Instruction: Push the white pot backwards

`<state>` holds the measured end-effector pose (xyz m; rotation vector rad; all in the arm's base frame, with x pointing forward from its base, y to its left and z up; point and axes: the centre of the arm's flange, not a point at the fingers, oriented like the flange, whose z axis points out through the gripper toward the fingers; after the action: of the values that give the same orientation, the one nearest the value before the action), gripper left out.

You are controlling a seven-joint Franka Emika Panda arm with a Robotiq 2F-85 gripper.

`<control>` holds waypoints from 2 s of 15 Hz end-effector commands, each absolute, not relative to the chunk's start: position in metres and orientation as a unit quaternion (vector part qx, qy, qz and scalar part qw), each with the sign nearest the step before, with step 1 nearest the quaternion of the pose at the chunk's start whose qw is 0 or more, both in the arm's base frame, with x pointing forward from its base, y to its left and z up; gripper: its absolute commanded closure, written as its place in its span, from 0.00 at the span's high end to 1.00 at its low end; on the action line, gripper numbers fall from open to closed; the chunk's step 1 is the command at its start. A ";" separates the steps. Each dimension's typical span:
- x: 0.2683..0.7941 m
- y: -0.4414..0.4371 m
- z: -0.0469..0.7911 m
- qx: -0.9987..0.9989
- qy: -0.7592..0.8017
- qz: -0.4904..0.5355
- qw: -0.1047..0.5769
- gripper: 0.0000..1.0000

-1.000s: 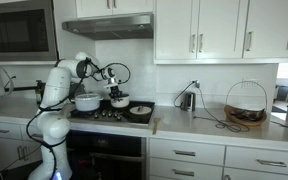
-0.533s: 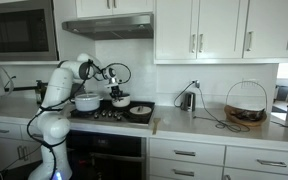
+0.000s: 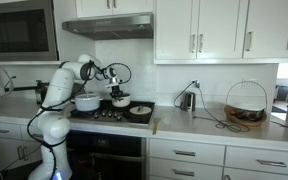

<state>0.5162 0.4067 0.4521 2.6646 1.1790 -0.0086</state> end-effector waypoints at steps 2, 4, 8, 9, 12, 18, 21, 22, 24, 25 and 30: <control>0.532 0.422 0.469 0.919 0.381 0.004 0.105 0.10; 0.533 0.423 0.472 0.920 0.379 0.003 0.104 0.10; 0.537 0.425 0.479 0.921 0.376 0.001 0.101 0.10; 0.537 0.425 0.480 0.921 0.376 0.001 0.100 0.10; 0.537 0.428 0.481 0.921 0.377 -0.001 0.099 0.10; 0.534 0.434 0.476 0.919 0.381 -0.003 0.100 0.10; 0.533 0.436 0.473 0.918 0.382 -0.006 0.103 0.10; 0.533 0.438 0.473 0.918 0.383 -0.006 0.104 0.10; 0.532 0.441 0.470 0.918 0.383 -0.007 0.105 0.10; 0.531 0.442 0.469 0.918 0.381 -0.008 0.105 0.10; 0.532 0.451 0.463 0.917 0.385 -0.005 0.106 0.10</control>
<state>0.5178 0.4284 0.4551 2.6677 1.1489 -0.0981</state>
